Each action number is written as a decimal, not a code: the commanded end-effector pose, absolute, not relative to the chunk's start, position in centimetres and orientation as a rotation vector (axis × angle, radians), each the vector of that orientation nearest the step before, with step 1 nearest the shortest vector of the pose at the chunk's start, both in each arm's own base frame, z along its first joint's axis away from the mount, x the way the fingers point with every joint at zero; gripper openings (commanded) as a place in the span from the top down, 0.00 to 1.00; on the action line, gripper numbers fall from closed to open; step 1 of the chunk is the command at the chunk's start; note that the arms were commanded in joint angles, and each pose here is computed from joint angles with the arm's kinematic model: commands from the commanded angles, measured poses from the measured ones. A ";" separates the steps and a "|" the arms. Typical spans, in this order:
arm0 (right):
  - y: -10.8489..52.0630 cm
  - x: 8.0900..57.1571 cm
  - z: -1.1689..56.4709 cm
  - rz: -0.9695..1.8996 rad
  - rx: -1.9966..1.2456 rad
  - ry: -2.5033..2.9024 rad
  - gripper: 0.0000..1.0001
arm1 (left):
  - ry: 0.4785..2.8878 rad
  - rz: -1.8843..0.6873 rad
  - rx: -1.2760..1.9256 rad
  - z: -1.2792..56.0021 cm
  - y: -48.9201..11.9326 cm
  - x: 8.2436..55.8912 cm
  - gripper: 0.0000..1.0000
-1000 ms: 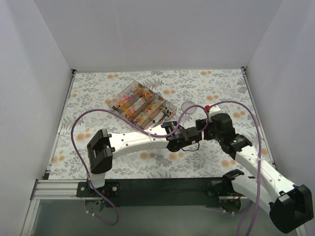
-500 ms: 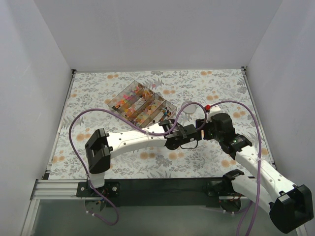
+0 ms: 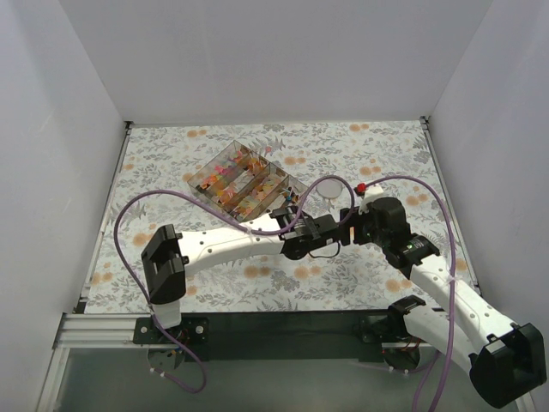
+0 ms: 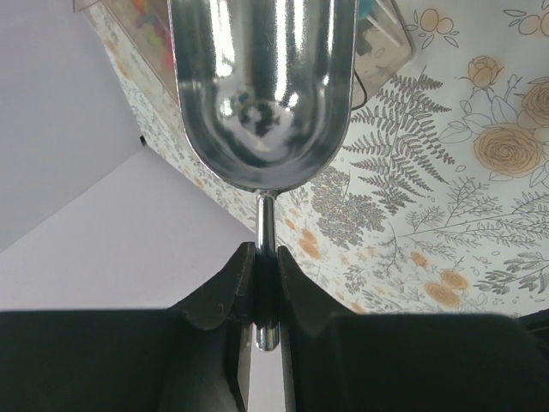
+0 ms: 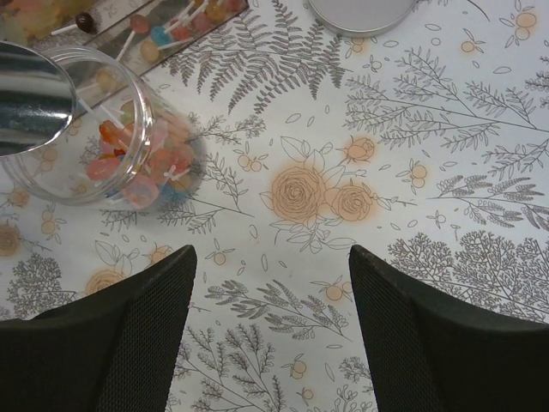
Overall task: Pack the candies
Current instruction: Place the fake candies in the packing bottle.
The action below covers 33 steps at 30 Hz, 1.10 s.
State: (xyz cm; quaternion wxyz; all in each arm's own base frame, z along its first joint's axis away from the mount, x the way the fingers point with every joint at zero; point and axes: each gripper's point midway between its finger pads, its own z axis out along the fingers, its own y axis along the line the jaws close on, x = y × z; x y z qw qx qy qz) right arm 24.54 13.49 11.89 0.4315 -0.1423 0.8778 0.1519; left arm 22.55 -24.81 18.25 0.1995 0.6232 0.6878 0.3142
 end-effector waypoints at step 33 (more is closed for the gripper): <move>21.7 26.7 19.6 0.807 -0.567 2.059 0.24 | 2.111 -0.106 1.298 20.9 -26.0 20.7 1.00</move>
